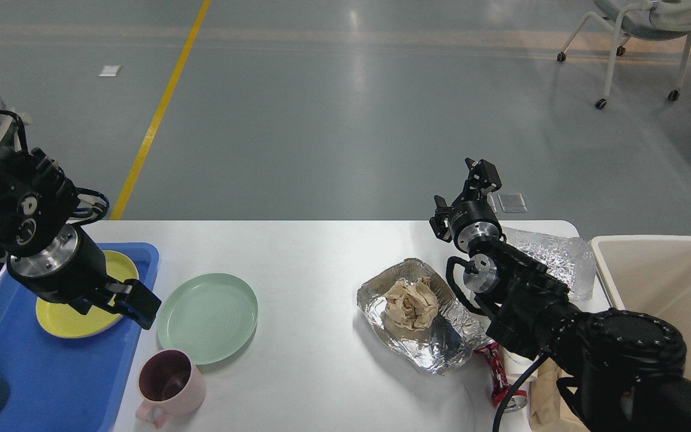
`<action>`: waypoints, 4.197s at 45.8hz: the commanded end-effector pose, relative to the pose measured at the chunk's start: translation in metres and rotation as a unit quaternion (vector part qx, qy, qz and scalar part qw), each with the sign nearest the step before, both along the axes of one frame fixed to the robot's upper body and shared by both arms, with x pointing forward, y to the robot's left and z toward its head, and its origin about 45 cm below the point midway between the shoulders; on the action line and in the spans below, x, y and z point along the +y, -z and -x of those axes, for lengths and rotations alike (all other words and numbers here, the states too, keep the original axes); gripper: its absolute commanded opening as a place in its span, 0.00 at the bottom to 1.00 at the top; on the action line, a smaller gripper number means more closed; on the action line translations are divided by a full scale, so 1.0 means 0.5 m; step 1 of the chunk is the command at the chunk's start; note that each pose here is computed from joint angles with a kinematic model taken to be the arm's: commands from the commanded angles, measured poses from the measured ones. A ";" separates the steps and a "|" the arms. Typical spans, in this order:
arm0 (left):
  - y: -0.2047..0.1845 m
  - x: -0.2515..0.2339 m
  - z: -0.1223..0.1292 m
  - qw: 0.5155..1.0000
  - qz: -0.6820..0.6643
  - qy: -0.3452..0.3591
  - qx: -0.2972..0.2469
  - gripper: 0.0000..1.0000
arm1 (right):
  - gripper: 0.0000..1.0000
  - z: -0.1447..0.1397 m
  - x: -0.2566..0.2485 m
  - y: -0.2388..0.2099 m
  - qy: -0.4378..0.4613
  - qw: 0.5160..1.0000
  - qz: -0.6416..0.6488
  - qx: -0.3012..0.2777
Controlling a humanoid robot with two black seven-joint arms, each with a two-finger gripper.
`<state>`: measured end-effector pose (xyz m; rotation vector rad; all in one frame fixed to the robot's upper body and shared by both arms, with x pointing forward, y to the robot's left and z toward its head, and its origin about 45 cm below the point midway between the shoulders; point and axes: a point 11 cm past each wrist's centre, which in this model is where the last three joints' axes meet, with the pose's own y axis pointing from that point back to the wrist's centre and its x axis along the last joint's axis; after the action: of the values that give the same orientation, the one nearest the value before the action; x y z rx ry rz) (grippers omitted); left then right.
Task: Tidy desktop
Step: 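Lower the left gripper onto the pink mug and grasp it, then lift the pink mug and set it down on the blue tray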
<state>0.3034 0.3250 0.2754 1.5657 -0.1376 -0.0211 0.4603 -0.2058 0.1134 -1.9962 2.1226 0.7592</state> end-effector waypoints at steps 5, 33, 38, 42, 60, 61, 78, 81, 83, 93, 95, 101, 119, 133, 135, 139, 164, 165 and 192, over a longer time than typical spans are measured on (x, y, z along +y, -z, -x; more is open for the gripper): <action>0.087 0.013 0.016 1.000 -0.007 0.003 0.027 1.00 | 1.00 0.000 0.001 0.000 -0.001 1.000 0.000 0.000; 0.248 0.032 0.010 0.998 -0.031 0.016 0.054 1.00 | 1.00 0.000 0.000 0.000 0.000 1.000 0.000 0.000; 0.266 0.037 0.009 0.999 -0.032 0.019 0.037 1.00 | 1.00 0.000 0.000 0.000 0.000 1.000 0.000 0.000; 0.284 0.033 0.015 0.999 -0.029 0.028 0.026 0.99 | 1.00 0.001 0.000 0.001 0.000 1.000 0.000 0.001; 0.328 -0.020 0.028 0.999 -0.001 0.053 0.014 0.71 | 1.00 0.000 0.000 0.000 0.000 1.000 0.001 0.000; 0.328 -0.020 0.028 0.999 -0.001 0.053 0.014 0.67 | 1.00 0.000 0.000 0.000 0.000 1.000 0.000 0.000; 0.326 -0.002 0.035 0.999 -0.010 0.046 0.025 0.11 | 1.00 0.000 0.000 0.000 0.000 1.000 0.001 0.000; 0.324 0.003 0.038 0.998 -0.014 0.044 0.032 0.00 | 1.00 0.000 0.000 0.000 0.000 1.000 0.000 0.000; 0.324 0.005 0.042 0.998 -0.015 0.041 0.041 0.00 | 1.00 0.000 0.001 0.000 -0.001 1.000 0.000 0.000; 0.320 0.008 0.045 0.998 -0.017 0.039 0.052 0.00 | 1.00 0.000 0.000 0.000 0.000 1.000 0.000 0.000; 0.318 0.007 0.045 0.998 -0.016 0.039 0.052 0.00 | 1.00 0.000 0.000 0.000 0.000 1.000 0.000 0.000; 0.314 0.007 0.047 0.998 -0.014 0.037 0.054 0.00 | 1.00 0.000 0.000 0.000 0.000 1.000 0.000 0.000; 0.163 -0.013 0.020 0.992 0.008 -0.009 0.126 0.00 | 1.00 0.001 0.000 0.001 0.000 1.000 0.000 0.001; -0.061 -0.017 0.011 0.986 0.048 -0.051 0.153 0.00 | 1.00 0.001 0.000 0.001 0.000 1.000 0.000 0.001; -0.096 -0.014 0.003 0.987 0.058 -0.055 0.137 0.00 | 1.00 0.001 0.000 0.001 0.000 1.000 0.001 0.001; -0.177 -0.009 -0.021 0.992 0.080 -0.058 0.072 0.00 | 1.00 0.001 0.000 0.001 0.000 1.000 0.000 0.001; -0.201 0.049 -0.016 0.997 0.024 -0.050 0.052 0.00 | 1.00 0.000 0.000 0.000 0.000 1.000 0.000 0.000; -0.188 0.056 -0.012 0.997 0.016 -0.052 0.061 0.00 | 1.00 0.000 0.000 0.000 0.000 1.000 0.000 0.000; 0.081 0.221 0.078 0.989 -0.109 -0.075 0.068 0.00 | 1.00 0.000 0.000 0.000 0.000 1.000 0.000 0.000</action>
<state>0.2662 0.4244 0.2516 1.7607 0.1550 -0.0825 0.4604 -0.2058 0.1136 -1.9963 2.1223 0.7587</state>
